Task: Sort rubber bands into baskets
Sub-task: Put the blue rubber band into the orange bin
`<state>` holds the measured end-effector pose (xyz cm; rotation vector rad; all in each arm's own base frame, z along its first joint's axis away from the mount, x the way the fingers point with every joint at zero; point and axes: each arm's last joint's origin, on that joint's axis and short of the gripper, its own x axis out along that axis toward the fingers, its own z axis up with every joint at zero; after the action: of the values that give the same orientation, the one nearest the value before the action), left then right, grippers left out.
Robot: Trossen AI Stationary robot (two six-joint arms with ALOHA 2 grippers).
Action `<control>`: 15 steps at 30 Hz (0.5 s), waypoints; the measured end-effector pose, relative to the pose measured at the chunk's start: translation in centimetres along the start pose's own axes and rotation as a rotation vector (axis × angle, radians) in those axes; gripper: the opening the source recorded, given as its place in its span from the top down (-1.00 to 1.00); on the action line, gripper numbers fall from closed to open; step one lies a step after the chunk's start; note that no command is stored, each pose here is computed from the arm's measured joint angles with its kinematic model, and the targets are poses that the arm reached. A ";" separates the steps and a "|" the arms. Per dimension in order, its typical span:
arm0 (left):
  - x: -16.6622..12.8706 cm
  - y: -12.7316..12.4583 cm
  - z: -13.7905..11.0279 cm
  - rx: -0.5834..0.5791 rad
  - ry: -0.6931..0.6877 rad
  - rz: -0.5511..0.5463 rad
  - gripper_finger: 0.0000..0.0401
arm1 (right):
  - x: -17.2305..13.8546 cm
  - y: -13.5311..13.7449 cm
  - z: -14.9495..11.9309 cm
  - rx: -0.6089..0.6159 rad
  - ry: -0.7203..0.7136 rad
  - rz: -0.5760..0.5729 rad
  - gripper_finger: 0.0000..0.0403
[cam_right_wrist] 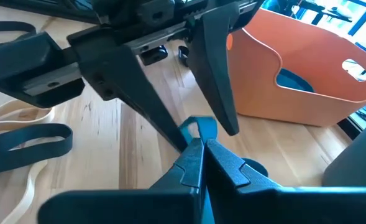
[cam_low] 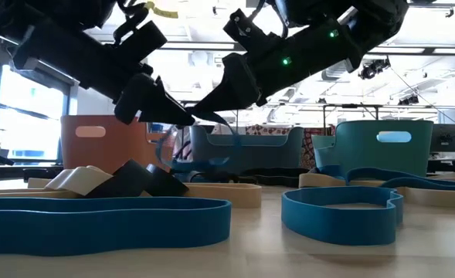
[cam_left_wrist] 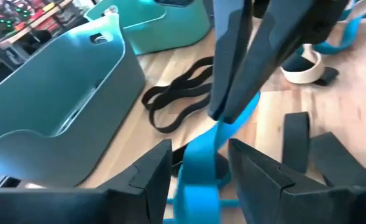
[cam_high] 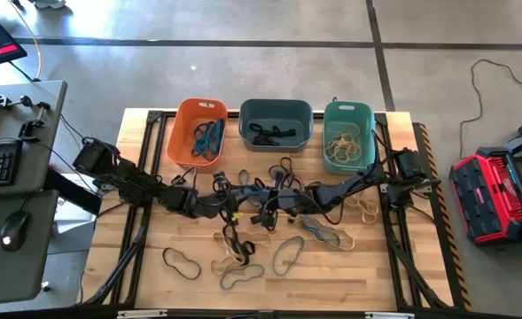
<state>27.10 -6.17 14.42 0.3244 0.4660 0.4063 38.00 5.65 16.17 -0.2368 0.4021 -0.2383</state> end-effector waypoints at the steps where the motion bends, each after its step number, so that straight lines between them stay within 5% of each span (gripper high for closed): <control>1: 0.0 0.0 0.0 0.009 0.000 0.001 0.32 | 0.0 0.0 0.0 0.000 0.000 0.000 1.00; 9: 0.0 0.0 0.0 0.084 0.002 0.023 0.93 | 0.0 0.1 0.0 0.000 -0.005 0.047 1.00; 15: -0.5 0.6 0.2 0.099 0.023 0.082 0.99 | 0.1 -0.1 -0.2 0.035 0.014 0.021 0.98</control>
<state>26.63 -5.88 14.96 0.4365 0.4975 0.4675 38.00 5.47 16.03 -0.1971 0.4136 -0.2266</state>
